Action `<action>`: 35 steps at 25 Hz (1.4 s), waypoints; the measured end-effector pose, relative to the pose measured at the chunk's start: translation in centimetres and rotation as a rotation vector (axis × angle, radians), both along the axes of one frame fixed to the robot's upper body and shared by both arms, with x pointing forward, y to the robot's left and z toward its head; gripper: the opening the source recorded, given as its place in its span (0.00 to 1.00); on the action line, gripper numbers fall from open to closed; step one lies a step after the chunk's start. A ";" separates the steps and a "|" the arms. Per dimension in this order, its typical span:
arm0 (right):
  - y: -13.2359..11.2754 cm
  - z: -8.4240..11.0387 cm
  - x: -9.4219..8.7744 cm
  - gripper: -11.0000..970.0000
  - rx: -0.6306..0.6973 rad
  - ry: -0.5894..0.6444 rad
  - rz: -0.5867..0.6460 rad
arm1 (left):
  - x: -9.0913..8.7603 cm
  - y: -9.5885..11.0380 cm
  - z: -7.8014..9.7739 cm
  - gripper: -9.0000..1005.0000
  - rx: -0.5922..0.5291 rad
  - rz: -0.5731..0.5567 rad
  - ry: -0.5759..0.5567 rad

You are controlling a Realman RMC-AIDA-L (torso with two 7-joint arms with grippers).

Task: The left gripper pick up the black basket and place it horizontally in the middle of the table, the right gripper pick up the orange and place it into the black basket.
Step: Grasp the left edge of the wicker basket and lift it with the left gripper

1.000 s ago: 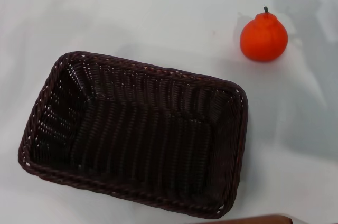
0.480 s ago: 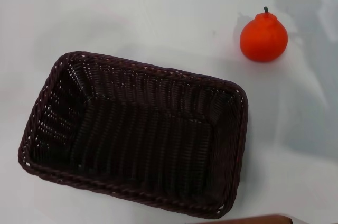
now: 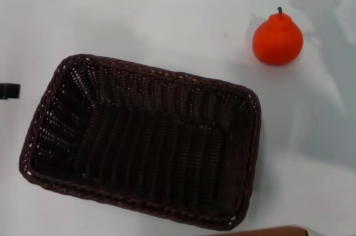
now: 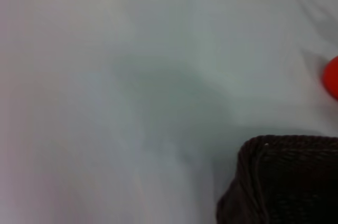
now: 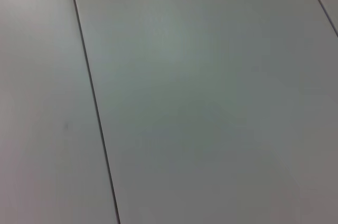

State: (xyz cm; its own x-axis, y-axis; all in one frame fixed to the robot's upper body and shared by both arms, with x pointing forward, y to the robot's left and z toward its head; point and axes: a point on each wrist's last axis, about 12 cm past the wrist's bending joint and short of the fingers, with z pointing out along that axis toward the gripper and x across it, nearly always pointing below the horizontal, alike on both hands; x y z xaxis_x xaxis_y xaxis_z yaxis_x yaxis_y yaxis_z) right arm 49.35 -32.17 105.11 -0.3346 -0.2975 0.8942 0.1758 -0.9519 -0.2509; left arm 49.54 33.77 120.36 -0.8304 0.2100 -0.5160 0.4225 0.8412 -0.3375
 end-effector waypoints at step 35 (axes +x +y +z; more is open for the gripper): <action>-0.4 -0.2 -0.1 0.46 0.002 0.020 -0.019 | 2.1 -6.0 -4.8 0.54 0.117 -0.066 0.161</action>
